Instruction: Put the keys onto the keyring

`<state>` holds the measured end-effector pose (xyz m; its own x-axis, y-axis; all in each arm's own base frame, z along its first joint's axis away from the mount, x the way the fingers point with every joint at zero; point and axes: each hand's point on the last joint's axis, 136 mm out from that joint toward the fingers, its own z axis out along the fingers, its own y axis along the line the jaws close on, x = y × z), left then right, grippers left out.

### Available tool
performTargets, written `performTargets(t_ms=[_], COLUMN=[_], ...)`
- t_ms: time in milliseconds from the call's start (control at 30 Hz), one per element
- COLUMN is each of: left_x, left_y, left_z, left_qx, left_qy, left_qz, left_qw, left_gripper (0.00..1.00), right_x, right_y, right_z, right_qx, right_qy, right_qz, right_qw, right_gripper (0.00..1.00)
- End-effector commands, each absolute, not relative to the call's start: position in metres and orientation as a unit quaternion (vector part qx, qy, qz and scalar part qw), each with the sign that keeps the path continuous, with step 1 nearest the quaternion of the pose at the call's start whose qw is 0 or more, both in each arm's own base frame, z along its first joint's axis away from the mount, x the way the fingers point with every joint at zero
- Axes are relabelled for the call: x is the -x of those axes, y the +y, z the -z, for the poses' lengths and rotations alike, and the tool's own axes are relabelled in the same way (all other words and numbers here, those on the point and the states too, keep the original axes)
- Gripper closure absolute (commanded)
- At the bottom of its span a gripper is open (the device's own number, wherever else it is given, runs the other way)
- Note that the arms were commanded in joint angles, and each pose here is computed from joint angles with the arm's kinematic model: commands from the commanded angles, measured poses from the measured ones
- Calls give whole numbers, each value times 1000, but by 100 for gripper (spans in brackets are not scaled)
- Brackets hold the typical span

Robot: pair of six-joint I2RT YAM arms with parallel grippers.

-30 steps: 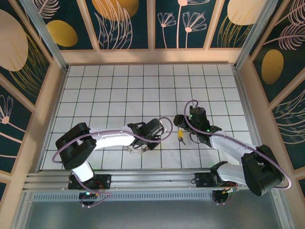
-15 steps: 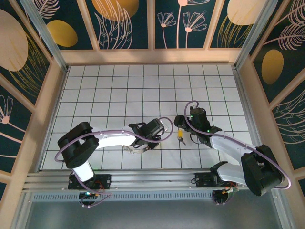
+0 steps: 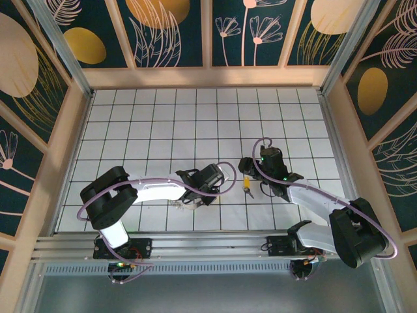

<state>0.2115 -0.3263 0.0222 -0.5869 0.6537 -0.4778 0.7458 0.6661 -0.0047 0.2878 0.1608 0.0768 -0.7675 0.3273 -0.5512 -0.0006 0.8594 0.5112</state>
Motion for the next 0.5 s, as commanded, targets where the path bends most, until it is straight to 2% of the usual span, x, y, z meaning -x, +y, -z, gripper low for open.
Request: performTargets(t_ms=[0, 467], left_x=[-207, -207], left_y=[-321, -313], left_z=[-8, -2], left_qx=[-402, -398], left_qy=[886, 888], left_qz=[92, 83], left_qw=[211, 215], left_gripper=[78, 92], right_x=[-288, -287], right_y=[157, 158], right_z=[-75, -75], right_qx=[-98, -97], right_qy=[904, 903], right_qz=[-249, -256], right_qw=[332, 331], right_gripper=[29, 31])
